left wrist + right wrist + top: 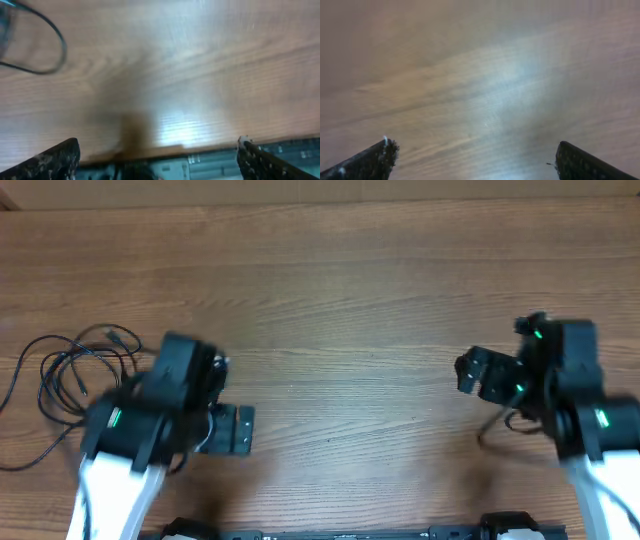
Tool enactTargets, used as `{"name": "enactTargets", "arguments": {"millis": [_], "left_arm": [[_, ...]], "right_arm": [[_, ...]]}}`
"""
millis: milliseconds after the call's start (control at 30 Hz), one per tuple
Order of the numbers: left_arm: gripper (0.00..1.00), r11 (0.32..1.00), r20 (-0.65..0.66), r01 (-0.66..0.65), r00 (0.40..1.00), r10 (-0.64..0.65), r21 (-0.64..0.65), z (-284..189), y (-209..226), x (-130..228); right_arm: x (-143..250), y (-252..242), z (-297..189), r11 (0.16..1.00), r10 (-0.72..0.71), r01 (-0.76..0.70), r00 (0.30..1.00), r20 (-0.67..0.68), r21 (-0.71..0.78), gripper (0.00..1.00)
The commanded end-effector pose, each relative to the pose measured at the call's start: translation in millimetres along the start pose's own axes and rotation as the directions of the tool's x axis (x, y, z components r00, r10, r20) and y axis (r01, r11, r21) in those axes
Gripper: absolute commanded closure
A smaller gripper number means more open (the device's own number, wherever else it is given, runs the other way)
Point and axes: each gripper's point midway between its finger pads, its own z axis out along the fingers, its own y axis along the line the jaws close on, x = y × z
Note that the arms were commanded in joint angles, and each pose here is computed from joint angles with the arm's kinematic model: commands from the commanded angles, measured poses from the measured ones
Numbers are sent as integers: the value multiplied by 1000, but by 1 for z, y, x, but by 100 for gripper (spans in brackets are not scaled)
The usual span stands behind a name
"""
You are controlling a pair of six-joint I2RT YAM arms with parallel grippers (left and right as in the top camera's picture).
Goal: Untangle cables
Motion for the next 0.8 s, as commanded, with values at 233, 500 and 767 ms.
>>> {"name": "enactTargets", "arguments": {"millis": [233, 500, 767], "left_arm": [[0, 992, 529, 125, 842, -108, 2, -69, 33, 23], [0, 989, 654, 145, 745, -134, 38, -93, 34, 6], [0, 989, 619, 146, 775, -128, 21, -85, 36, 14]], "right_arm": [[21, -13, -73, 999, -8, 18, 948, 320, -31, 0], [26, -21, -82, 1000, -2, 5, 935, 354, -9, 0], [26, -21, -82, 1000, -2, 5, 935, 353, -9, 0]]}}
